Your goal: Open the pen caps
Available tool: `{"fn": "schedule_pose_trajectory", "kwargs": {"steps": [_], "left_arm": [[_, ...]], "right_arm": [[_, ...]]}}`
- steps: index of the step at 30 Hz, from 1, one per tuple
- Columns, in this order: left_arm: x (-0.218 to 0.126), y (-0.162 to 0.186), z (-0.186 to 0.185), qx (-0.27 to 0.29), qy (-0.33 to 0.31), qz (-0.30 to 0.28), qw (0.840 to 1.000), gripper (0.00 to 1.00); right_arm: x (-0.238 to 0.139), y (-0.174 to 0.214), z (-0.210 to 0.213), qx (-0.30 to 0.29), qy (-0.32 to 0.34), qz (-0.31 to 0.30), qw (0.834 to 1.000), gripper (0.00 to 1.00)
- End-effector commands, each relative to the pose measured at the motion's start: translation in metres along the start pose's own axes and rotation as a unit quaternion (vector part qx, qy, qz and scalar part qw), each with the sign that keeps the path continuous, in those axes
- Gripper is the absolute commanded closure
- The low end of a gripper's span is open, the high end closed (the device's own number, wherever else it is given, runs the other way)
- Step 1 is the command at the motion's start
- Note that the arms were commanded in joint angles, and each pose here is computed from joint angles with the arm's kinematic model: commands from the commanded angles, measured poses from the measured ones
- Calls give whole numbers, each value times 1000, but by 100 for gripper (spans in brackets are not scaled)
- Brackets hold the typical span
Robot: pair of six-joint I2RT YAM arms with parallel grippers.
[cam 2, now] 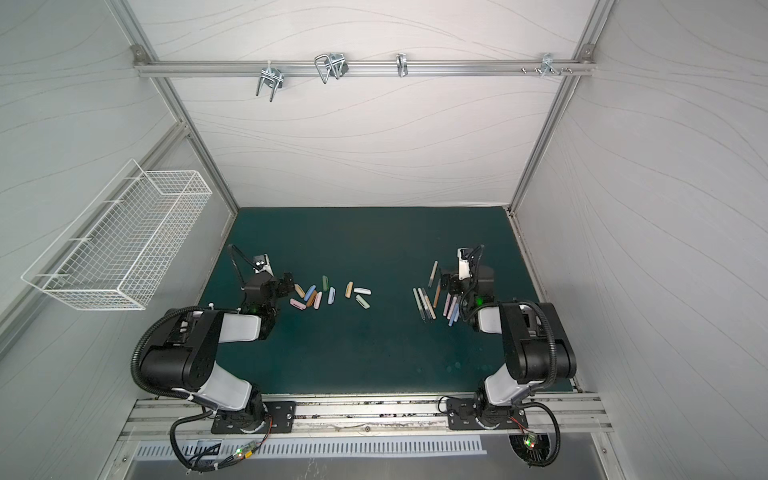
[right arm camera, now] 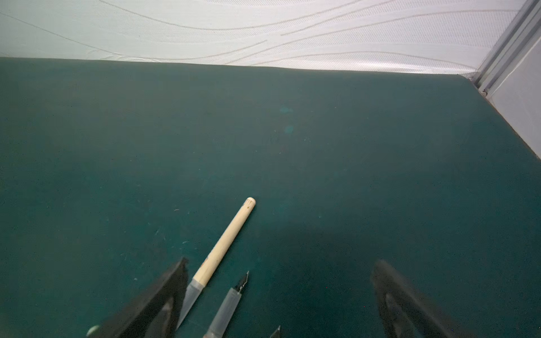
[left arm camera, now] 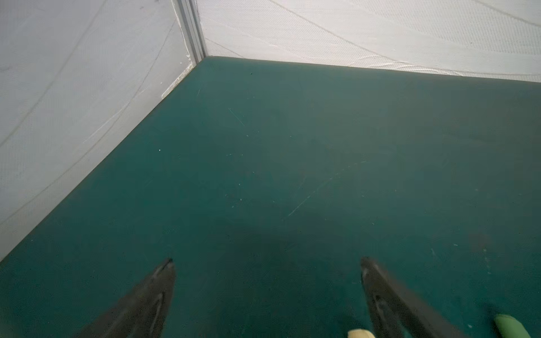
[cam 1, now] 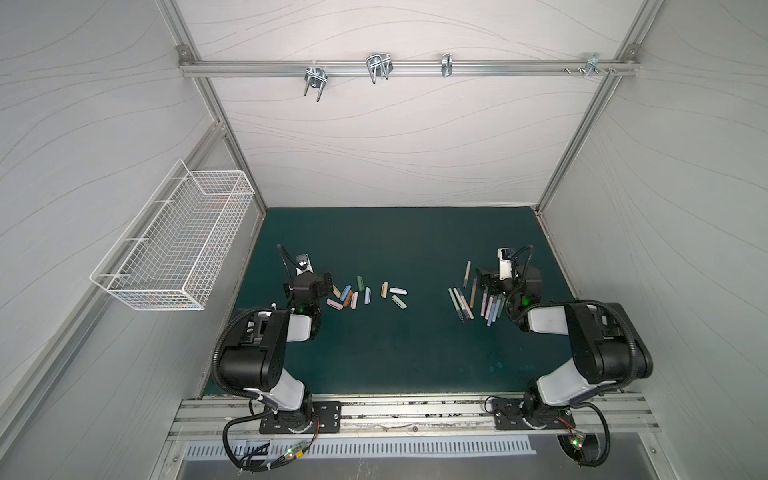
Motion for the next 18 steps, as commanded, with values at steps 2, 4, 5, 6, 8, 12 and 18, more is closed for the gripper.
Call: {"fn": "schedule_pose_trajectory", "kwargs": {"steps": [2,4,5,6,8,12,18], "left_arm": [[2,-16,0,-10,4,-27,1000,1],[2,-16,0,-10,4,-27,1000,1],[2,-17,1,-11,3,-28,1000,1],[2,-16,0,-10,3,-26,1000,1],[2,-16,0,-10,3,-27,1000,1],[2,-16,0,-10,3,-27,1000,1],[2,-16,0,-10,3,-27,1000,1]], "right_arm": [[2,5,-8,12,19,13,1000,1],[2,5,-8,15,14,16,1000,1],[2,6,-8,15,14,17,1000,1],[2,6,-9,16,15,17,1000,1],[2,6,-8,15,14,17,1000,1],[3,6,-9,16,15,19,1000,1],[3,6,-9,17,14,18,1000,1]]}}
Point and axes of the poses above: each gripper's point midway between its finger pads, its own x axis out along the fingers, its own z axis along the line the jaws close on, y = z × x, the point moved 1 cm from there along -x, back along the fingers, and after that the axes turned 12 degrees about x, right-handed, at the moved point
